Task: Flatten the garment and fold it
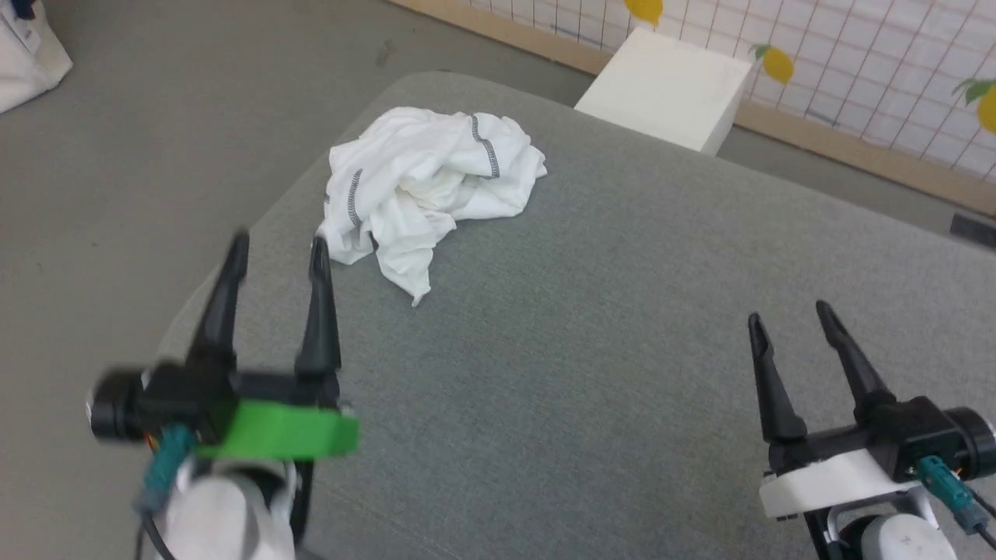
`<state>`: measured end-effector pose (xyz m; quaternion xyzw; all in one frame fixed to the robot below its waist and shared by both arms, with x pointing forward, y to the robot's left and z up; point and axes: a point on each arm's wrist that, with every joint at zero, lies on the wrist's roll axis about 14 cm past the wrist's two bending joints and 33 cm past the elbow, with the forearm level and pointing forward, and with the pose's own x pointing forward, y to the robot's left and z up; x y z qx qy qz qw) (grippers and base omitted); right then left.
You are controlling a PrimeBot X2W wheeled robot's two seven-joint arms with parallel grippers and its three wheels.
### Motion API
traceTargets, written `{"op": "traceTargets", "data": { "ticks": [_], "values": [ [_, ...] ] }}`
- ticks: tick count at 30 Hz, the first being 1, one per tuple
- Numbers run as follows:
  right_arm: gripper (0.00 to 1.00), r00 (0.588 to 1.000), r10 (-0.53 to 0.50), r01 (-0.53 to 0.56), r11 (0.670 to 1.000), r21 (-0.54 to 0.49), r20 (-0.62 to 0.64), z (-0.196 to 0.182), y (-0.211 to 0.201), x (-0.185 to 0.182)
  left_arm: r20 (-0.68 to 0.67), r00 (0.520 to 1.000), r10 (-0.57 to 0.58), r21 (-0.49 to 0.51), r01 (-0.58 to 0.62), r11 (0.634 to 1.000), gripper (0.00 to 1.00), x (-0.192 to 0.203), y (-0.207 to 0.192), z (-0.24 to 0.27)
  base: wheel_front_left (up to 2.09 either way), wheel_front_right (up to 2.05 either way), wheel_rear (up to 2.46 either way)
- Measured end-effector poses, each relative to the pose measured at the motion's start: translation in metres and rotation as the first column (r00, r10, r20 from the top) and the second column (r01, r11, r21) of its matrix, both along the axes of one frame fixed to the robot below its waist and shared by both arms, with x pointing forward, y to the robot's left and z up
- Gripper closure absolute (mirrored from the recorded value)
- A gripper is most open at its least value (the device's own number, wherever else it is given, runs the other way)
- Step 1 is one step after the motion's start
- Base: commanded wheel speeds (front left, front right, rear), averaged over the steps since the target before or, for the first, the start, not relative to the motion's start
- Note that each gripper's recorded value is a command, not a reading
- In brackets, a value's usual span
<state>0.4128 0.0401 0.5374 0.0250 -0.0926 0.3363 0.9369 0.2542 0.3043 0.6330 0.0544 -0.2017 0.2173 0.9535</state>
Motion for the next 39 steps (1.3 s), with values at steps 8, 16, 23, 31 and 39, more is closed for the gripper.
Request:
{"op": "traceTargets", "data": {
  "ticks": [8, 16, 23, 31, 39],
  "values": [
    [0.00, 1.000, -0.019, 0.020, 0.999, -0.030, 0.014, -0.003, -0.017, 0.029, -0.082, 0.994, -0.074, 0.125, 0.084, 0.989, 0.00, 0.079, 0.014, 0.051, 0.00, 0.00, 0.00],
    [0.00, 0.999, -0.034, 0.033, 0.999, -0.042, -0.010, -0.017, -0.035, 0.055, -0.327, 0.945, -0.029, 0.152, 0.083, 0.985, 0.00, 0.155, 0.053, 0.039, 0.00, 0.00, 0.00],
    [0.00, 0.999, -0.048, 0.047, 0.998, -0.047, -0.022, -0.028, -0.049, 0.072, -0.606, 0.796, -0.012, 0.078, 0.074, 0.994, 0.00, 0.195, 0.074, -0.045, 0.00, 0.00, 0.00],
    [0.00, 0.992, -0.096, 0.088, 0.992, -0.094, -0.080, -0.060, -0.077, 0.088, -0.772, 0.635, -0.040, 0.010, 0.076, 0.997, 0.00, 0.217, 0.076, -0.133, 0.00, 0.00, 0.00],
    [0.00, 0.982, -0.131, 0.112, 0.985, -0.134, -0.137, -0.092, -0.096, 0.095, -0.885, 0.466, -0.012, 0.023, 0.069, 0.997, 0.00, 0.220, 0.081, -0.204, 0.00, 0.00, 0.00]
  ]
}}
